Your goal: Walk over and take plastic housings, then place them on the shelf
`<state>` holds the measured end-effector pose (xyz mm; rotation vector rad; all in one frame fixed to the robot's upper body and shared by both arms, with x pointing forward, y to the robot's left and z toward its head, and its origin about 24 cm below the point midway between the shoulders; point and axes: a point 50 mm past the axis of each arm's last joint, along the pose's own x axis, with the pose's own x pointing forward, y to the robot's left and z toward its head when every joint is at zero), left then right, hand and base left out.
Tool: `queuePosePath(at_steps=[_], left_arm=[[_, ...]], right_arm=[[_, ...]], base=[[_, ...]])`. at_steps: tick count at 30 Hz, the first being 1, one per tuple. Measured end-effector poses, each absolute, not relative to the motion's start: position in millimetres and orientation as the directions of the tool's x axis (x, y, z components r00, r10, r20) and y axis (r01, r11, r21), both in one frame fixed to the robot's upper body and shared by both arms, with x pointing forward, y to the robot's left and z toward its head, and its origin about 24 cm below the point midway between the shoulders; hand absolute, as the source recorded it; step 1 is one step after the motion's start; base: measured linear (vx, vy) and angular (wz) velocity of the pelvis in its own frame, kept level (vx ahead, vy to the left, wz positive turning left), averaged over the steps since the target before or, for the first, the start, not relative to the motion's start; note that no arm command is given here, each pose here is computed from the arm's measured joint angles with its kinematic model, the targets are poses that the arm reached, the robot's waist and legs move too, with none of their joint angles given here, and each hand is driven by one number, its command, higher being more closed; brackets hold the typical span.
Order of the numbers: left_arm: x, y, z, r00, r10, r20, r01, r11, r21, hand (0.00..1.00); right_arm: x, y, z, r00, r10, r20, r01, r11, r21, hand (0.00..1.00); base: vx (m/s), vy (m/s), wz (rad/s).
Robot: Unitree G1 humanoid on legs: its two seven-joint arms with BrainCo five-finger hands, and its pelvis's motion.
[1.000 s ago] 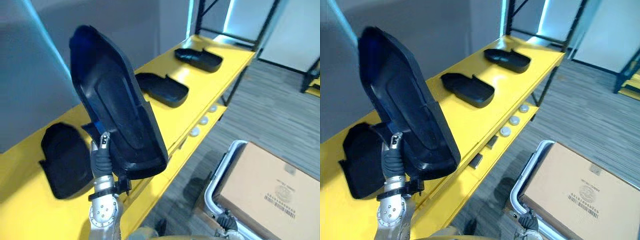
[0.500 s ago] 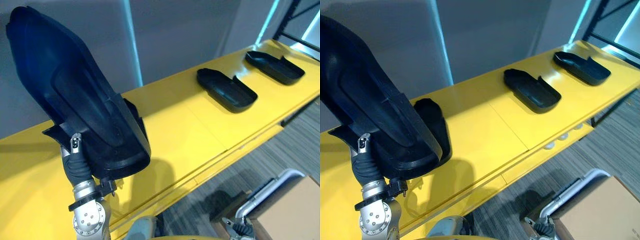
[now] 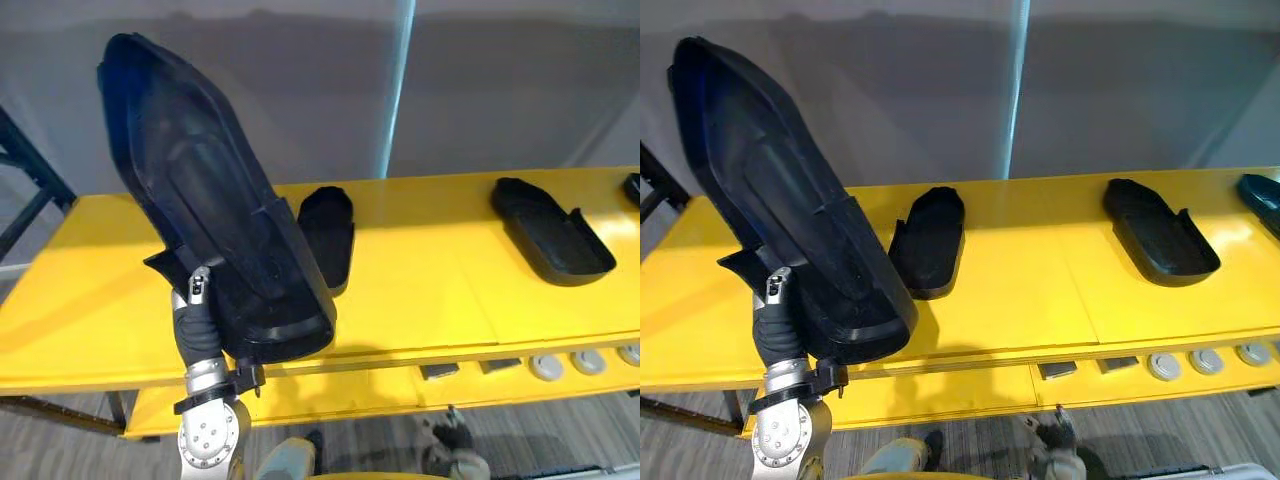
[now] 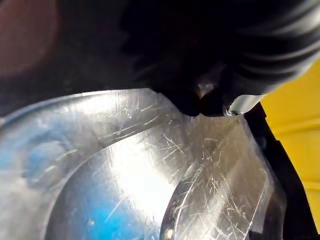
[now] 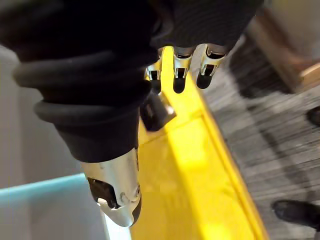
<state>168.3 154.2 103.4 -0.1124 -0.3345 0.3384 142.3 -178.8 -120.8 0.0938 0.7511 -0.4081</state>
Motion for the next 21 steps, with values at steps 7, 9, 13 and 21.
queuePosePath(at_steps=[7, 9, 13, 21], left_arm=[[171.3, 148.0, 87.9, 0.919, 0.319, 0.232, -0.287, 0.944, -0.164, 1.00], [171.3, 147.7, 87.9, 0.919, 0.318, 0.232, -0.286, 0.944, -0.163, 1.00], [171.9, 144.5, 88.7, 0.923, 0.303, 0.237, -0.271, 0.949, -0.161, 1.00], [170.4, 150.1, 95.0, 0.906, 0.330, 0.263, -0.292, 0.940, -0.174, 1.00]], right_arm=[[132.4, -184.6, -123.6, 0.626, -0.368, -0.687, 0.409, 0.906, -0.113, 0.00], [131.6, -183.2, -124.1, 0.627, -0.361, -0.690, 0.402, 0.909, -0.111, 0.00], [125.4, -182.1, -128.9, 0.606, -0.358, -0.711, 0.391, 0.912, -0.126, 0.00], [133.5, -184.3, -125.4, 0.628, -0.361, -0.689, 0.372, 0.917, -0.142, 0.00]], base=[[0.03, -0.007, -0.09], [-0.04, -0.031, 0.19], [-0.06, -0.054, 0.79], [-0.04, 0.128, 0.25]])
